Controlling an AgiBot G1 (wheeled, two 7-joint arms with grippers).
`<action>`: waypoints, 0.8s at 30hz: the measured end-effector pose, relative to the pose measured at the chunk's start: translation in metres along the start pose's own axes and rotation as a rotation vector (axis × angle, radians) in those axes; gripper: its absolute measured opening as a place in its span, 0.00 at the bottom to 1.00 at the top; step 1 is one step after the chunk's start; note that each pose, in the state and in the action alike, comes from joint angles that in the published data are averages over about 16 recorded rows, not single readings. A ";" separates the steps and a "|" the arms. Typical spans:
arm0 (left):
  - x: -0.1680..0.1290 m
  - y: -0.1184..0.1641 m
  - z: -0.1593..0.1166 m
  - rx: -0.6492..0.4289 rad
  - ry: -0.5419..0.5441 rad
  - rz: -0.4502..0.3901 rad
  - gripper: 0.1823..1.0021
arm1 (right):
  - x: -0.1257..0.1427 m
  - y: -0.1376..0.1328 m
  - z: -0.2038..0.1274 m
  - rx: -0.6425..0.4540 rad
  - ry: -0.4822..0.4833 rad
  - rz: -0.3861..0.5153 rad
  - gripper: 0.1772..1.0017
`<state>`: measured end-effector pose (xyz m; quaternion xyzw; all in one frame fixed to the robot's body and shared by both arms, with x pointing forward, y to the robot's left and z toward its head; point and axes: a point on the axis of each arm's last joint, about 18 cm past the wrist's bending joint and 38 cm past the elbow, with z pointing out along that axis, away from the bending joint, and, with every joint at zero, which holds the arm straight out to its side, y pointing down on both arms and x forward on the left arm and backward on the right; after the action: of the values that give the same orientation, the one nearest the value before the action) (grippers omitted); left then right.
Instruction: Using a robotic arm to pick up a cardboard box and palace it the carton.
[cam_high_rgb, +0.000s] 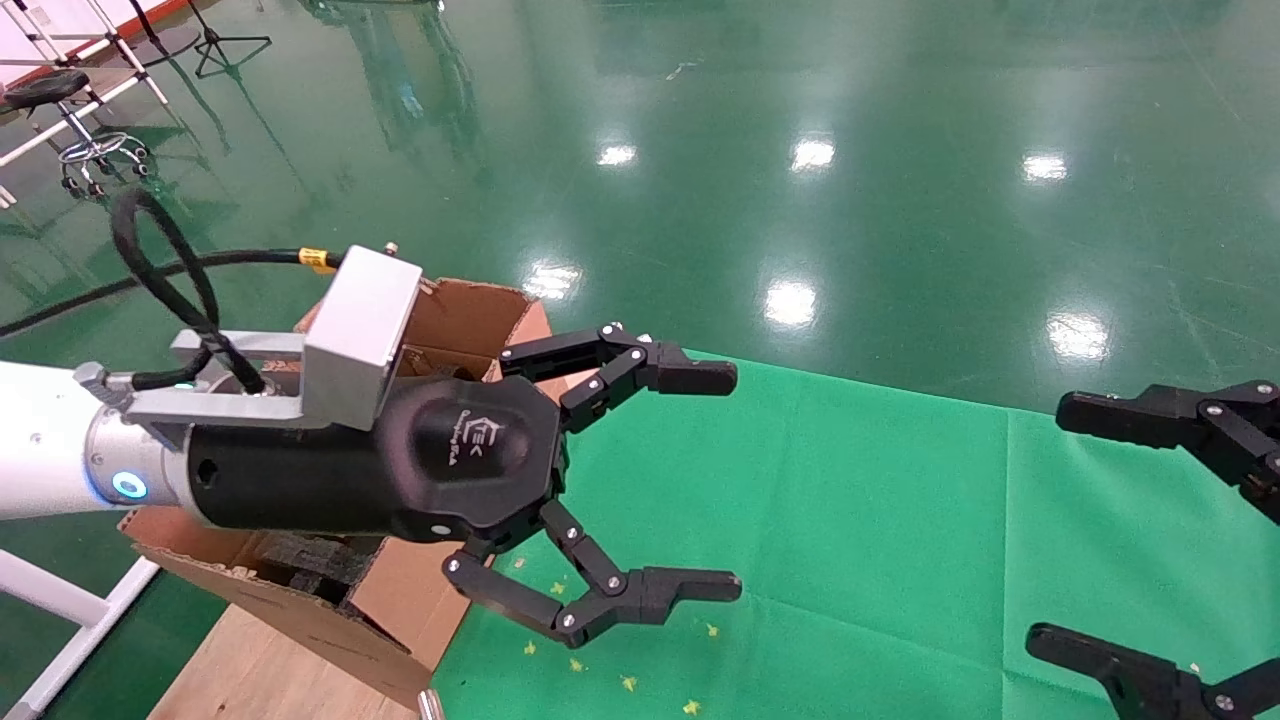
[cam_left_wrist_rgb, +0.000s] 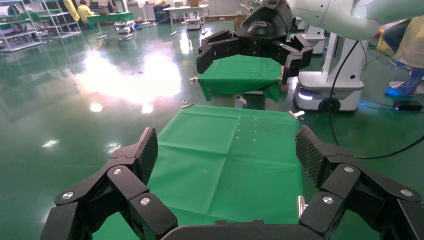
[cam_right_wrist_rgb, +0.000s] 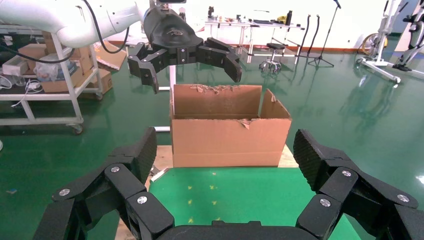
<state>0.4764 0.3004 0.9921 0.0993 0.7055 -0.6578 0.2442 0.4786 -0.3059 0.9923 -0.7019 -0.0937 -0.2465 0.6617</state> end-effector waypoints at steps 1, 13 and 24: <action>0.000 0.000 0.000 0.000 0.000 0.000 1.00 | 0.000 0.000 0.000 0.000 0.000 0.000 1.00; 0.000 0.000 0.000 0.000 0.000 0.000 1.00 | 0.000 0.000 0.000 0.000 0.000 0.000 1.00; 0.000 0.000 0.000 0.000 0.000 0.000 1.00 | 0.000 0.000 0.000 0.000 0.000 0.000 1.00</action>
<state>0.4764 0.3004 0.9921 0.0993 0.7055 -0.6578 0.2442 0.4786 -0.3059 0.9923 -0.7019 -0.0937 -0.2465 0.6617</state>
